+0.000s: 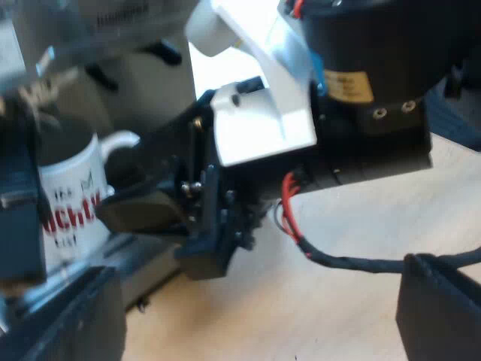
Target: Place mug into machine
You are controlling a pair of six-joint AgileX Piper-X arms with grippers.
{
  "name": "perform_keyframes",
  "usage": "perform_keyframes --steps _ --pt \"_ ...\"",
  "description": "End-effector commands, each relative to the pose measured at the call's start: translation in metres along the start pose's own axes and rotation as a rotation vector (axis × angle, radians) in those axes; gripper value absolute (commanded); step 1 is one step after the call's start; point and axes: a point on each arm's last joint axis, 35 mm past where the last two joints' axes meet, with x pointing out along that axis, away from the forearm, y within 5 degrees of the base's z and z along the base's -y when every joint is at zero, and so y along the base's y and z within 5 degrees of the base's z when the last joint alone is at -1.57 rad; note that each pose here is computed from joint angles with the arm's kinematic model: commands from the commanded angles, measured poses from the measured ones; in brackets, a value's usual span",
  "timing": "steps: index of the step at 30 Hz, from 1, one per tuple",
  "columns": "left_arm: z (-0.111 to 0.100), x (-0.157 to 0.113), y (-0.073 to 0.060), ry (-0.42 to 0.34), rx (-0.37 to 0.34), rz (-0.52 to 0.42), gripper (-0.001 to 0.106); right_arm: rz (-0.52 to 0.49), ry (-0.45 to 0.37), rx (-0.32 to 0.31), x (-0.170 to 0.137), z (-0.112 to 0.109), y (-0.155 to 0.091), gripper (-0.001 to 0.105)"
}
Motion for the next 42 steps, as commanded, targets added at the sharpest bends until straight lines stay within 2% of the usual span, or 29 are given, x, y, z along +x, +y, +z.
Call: perform_keyframes --steps 1,5,9,13,20,22,25,27,28,34,37,39,42 --pt "0.006 -0.011 -0.006 -0.037 0.024 -0.011 0.085 0.017 -0.018 -0.014 -0.018 0.015 -0.003 0.055" --pt "0.007 -0.027 -0.014 -0.073 0.037 -0.017 0.085 0.044 -0.03 -0.026 -0.04 0.026 -0.002 0.055" --pt "0.002 -0.04 -0.019 -0.101 0.036 -0.022 0.085 0.07 -0.076 -0.029 -0.063 0.04 0.002 0.055" --pt "0.002 -0.047 -0.023 -0.134 0.015 -0.03 0.085 0.05 -0.113 -0.026 -0.078 0.048 0.005 0.055" --pt "0.011 -0.058 -0.029 -0.185 0.039 -0.039 0.085 0.022 -0.158 -0.016 -0.099 0.059 0.008 0.054" --pt "0.012 -0.059 -0.03 -0.191 0.041 -0.034 0.085 0.02 -0.16 -0.001 -0.099 0.059 0.007 0.049" --pt "0.012 -0.059 -0.03 -0.191 0.041 -0.034 0.085 0.022 -0.161 0.025 -0.099 0.059 0.007 0.027" --pt "0.012 -0.059 -0.03 -0.191 0.041 -0.034 0.085 0.023 -0.161 0.029 -0.099 0.059 0.007 0.005" --pt "0.012 -0.059 -0.03 -0.191 0.041 -0.034 0.085 0.023 -0.161 0.029 -0.099 0.059 0.007 -0.001" --pt "0.013 -0.059 -0.03 -0.199 0.043 -0.028 0.085 0.006 -0.2 0.05 -0.099 0.064 0.004 0.0" --pt "0.017 -0.06 -0.029 -0.231 0.05 0.005 0.085 -0.013 -0.218 0.063 -0.097 0.066 0.001 0.0" --pt "0.02 -0.058 -0.029 -0.249 0.056 0.011 0.085 -0.023 -0.212 0.066 -0.093 0.064 -0.001 0.0" --pt "0.023 -0.051 -0.026 -0.237 0.051 0.011 0.085 -0.033 -0.2 0.068 -0.088 0.062 -0.006 0.0"
